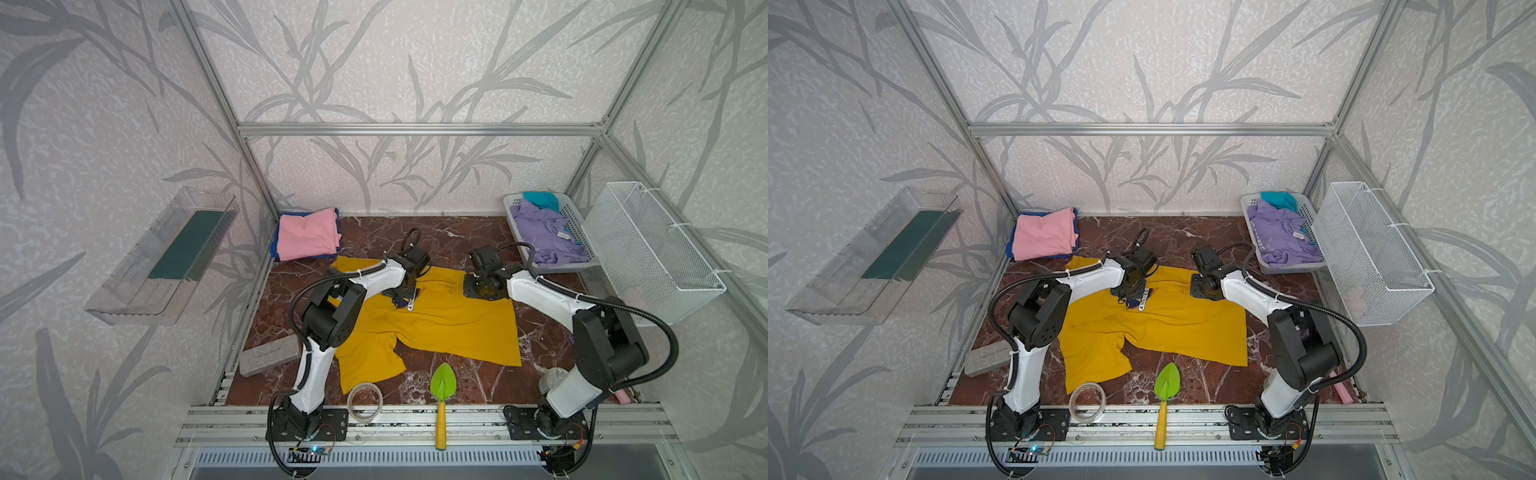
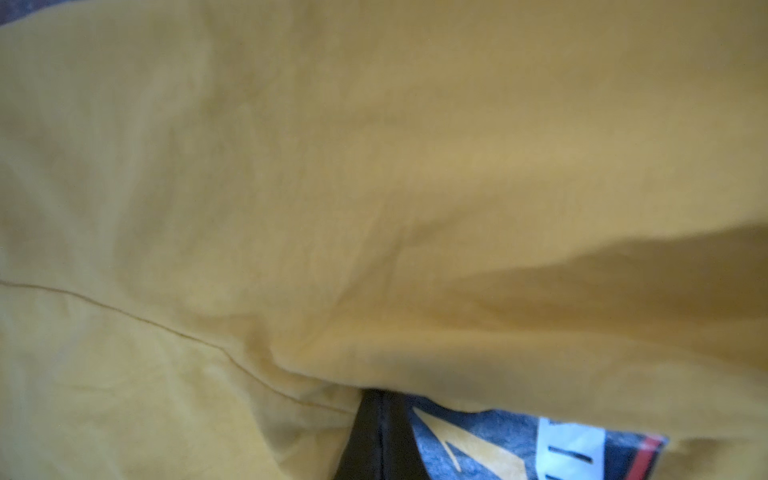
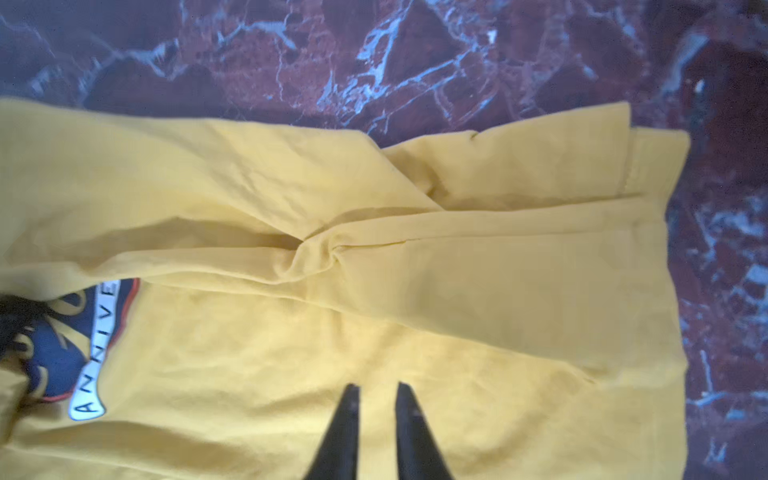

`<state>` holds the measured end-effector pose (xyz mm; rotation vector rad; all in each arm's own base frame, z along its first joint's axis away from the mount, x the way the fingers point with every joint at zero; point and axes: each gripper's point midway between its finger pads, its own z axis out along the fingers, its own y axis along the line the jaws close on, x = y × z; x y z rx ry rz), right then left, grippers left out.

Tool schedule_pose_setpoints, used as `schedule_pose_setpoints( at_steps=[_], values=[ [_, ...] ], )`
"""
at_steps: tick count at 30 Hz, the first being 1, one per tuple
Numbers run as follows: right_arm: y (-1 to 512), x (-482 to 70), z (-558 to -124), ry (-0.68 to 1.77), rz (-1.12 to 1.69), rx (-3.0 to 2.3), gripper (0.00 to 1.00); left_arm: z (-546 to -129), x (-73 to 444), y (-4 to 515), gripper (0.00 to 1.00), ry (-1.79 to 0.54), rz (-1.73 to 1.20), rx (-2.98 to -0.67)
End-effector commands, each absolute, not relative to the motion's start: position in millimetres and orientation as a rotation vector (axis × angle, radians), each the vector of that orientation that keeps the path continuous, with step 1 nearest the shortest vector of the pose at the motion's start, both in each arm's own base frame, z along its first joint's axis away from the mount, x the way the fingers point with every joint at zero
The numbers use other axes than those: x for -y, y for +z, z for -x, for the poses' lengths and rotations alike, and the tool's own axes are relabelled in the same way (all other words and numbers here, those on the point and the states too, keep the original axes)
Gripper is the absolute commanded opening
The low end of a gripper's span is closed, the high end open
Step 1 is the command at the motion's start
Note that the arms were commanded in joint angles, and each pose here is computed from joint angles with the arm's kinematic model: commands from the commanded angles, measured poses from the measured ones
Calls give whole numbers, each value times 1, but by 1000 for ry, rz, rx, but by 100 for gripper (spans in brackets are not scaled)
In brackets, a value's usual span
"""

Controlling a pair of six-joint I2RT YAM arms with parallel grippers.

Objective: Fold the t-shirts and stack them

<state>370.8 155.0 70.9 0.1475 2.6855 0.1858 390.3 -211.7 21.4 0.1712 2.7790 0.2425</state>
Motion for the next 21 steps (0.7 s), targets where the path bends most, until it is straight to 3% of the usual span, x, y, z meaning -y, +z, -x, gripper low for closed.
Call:
schedule_pose_setpoints(
  at_steps=[1,3,6,9,14,21],
  values=[
    [65,-174,-389,252,-117,-2705,36,-385,196,38,0,287,-120,-2762],
    [61,-182,-400,278,-122,-2709,43,-382,190,38,0,304,-108,-2764],
    [51,-191,-410,296,-127,-2734,44,-377,184,38,0,308,-89,-2768],
    [40,-193,-411,307,-147,-2751,33,-374,179,38,0,320,-83,-2772],
    [42,-187,-405,330,-188,-2729,2,-372,177,36,0,323,-87,-2779],
    [58,-167,-377,311,-241,-2688,0,-368,174,29,0,314,-75,-2791]
  ],
)
